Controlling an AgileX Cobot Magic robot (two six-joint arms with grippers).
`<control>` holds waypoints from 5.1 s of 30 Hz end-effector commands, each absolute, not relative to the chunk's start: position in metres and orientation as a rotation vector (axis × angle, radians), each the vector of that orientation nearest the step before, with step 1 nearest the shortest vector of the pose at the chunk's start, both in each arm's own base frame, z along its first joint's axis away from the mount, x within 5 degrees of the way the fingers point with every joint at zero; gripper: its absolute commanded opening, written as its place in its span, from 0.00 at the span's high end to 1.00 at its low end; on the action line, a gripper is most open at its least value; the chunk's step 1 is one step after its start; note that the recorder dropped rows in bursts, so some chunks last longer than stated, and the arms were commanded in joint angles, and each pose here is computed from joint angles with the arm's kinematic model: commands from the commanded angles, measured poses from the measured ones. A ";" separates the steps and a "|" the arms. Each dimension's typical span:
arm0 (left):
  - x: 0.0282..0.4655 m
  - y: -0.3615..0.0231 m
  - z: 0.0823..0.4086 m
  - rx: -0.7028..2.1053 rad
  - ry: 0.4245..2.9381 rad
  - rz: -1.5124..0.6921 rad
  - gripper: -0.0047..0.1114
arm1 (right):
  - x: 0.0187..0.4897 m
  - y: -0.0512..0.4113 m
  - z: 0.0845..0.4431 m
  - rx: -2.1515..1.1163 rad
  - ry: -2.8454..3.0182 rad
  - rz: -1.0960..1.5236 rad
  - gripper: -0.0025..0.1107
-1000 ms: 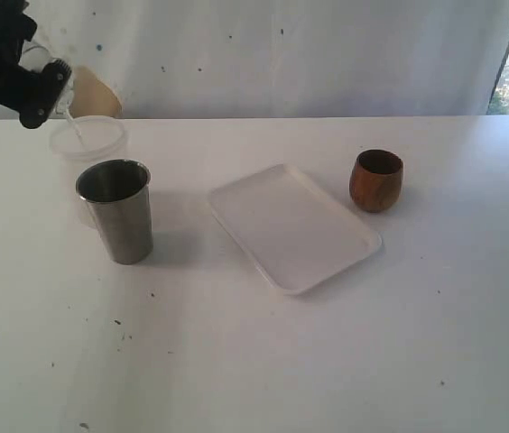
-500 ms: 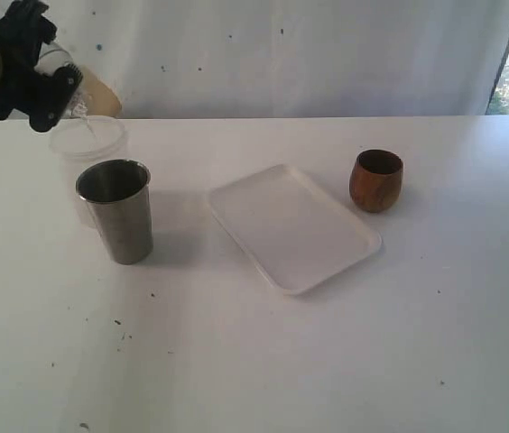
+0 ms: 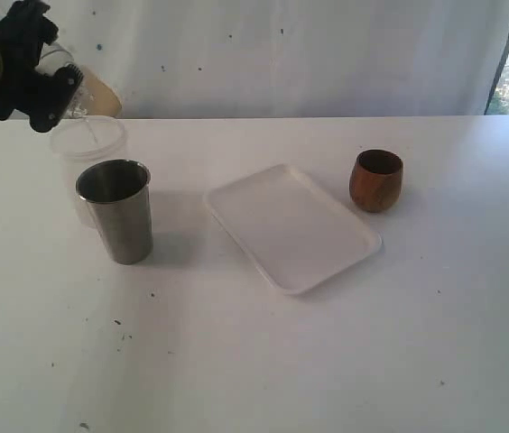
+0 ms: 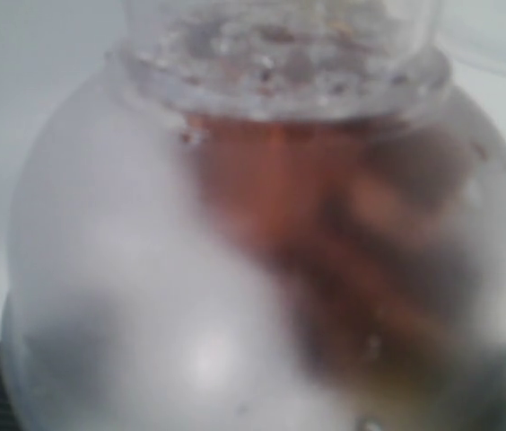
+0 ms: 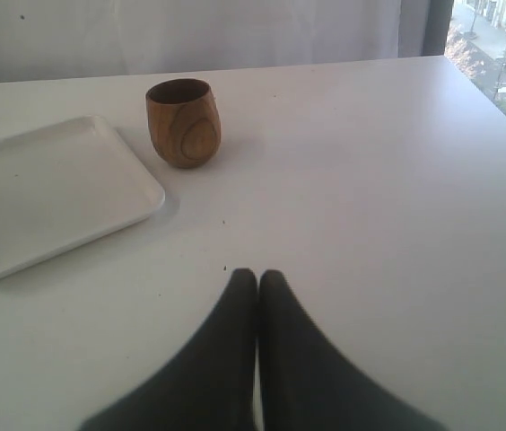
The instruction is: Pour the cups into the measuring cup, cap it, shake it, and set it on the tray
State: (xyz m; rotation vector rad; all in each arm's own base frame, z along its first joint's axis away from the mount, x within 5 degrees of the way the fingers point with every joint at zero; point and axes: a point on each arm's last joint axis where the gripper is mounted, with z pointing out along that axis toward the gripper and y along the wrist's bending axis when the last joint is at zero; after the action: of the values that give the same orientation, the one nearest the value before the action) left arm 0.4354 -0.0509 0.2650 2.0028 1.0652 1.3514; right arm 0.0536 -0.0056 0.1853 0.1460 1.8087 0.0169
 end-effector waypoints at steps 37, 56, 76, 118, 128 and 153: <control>0.434 -0.034 0.282 2.019 1.105 1.625 0.96 | 0.054 -0.006 0.183 0.149 1.808 0.007 0.98; 0.434 -0.039 0.281 2.035 1.054 1.572 0.96 | 0.054 -0.006 0.183 0.149 1.808 0.007 0.98; 0.432 -0.047 0.283 2.101 1.003 1.677 0.96 | 0.054 -0.006 0.183 0.149 1.808 0.007 0.98; 0.431 -0.061 0.281 2.037 1.028 1.590 0.96 | 0.054 -0.006 0.183 0.149 1.808 0.007 0.98; 0.431 -0.060 0.282 2.126 0.939 1.655 0.96 | 0.054 -0.006 0.183 0.149 1.808 0.007 0.98; 0.431 -0.066 0.279 2.138 0.885 1.587 0.96 | 0.054 -0.006 0.183 0.149 1.808 0.007 0.98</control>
State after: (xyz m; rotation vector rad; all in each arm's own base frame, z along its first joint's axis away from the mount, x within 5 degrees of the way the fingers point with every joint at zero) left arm 0.4325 -0.0679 0.2676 2.1068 0.9423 1.4908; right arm 0.0536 -0.0056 0.1853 0.1460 1.8087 0.0169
